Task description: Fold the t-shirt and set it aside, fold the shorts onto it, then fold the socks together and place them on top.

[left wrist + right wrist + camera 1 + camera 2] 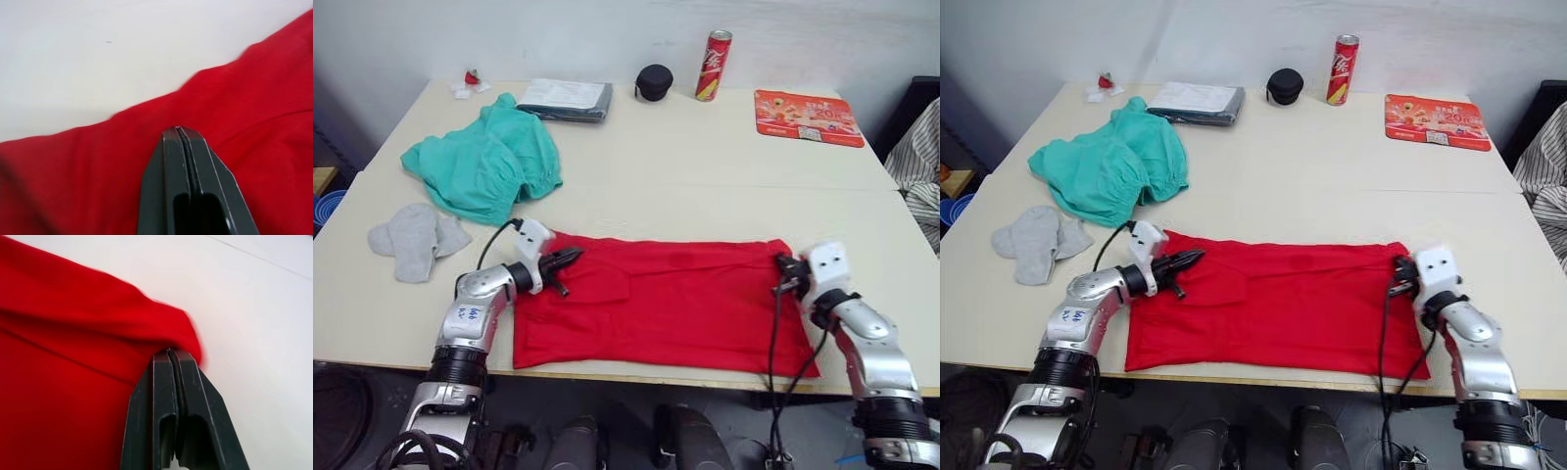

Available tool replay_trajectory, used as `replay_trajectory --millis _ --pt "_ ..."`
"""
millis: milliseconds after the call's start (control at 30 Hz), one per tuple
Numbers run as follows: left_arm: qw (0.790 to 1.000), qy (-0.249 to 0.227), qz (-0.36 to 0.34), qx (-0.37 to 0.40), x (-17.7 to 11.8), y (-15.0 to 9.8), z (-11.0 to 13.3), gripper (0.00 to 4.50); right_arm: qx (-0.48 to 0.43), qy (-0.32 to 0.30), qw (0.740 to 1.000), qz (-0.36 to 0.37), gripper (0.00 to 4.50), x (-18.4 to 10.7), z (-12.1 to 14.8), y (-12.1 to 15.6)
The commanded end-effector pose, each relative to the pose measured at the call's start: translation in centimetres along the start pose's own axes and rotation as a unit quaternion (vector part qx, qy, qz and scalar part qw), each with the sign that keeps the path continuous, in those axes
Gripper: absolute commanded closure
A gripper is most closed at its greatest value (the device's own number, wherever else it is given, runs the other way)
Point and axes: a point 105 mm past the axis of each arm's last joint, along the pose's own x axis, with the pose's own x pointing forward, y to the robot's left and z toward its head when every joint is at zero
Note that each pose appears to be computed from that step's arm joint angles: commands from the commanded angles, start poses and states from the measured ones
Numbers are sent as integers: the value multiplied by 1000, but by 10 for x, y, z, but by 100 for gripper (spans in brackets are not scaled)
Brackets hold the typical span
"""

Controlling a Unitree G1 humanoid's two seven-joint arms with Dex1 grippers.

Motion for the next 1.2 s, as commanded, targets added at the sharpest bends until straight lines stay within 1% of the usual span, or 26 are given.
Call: replay_trajectory --millis 33,167,233,300,400,467,500,567,667,733,800,900,967,1033,1067,1200 --pt "1000 -12 3 -12 -14 12 -4 448 5 -18 1000 -5 450 -10 8 -25" --pt "998 -57 -36 2 -23 12 16 448 27 -57 998 19 450 -14 31 -36" --pt "995 -73 -62 11 -28 10 29 448 27 -77 996 47 450 -13 45 -29" --pt "992 -83 -89 12 -31 5 37 448 29 -88 993 72 450 -12 54 -19" --pt "982 -84 -171 7 -34 -22 47 448 10 -88 987 132 450 -4 64 18" --pt "978 -68 -196 15 -30 -37 45 448 5 -90 984 152 450 3 68 40" --pt "979 -61 -195 23 -25 -41 42 448 5 -92 983 161 450 7 69 52" --pt "981 -54 -183 23 -15 -46 38 448 4 -87 982 167 450 14 65 66" --pt "987 -44 -155 21 -3 -48 29 448 -6 -77 983 167 450 24 57 79" --pt "991 -33 -128 20 2 -44 19 448 3 -72 986 148 450 30 50 75" --pt "993 -25 -112 16 2 -38 12 448 4 -62 990 128 450 33 41 64" --pt "996 -5 -88 19 -6 -24 -2 448 2 -44 993 107 450 28 27 38" --pt "996 -2 -83 23 -12 -17 -5 448 12 -43 994 96 450 23 23 22" --pt "996 -13 -86 26 -19 -11 -3 448 18 -40 995 91 450 16 19 5" --pt "995 -26 -92 26 -22 -10 1 448 16 -40 995 93 450 12 19 -1" --pt "988 -76 -130 35 -38 -11 27 448 29 -58 988 137 450 0 42 -19"
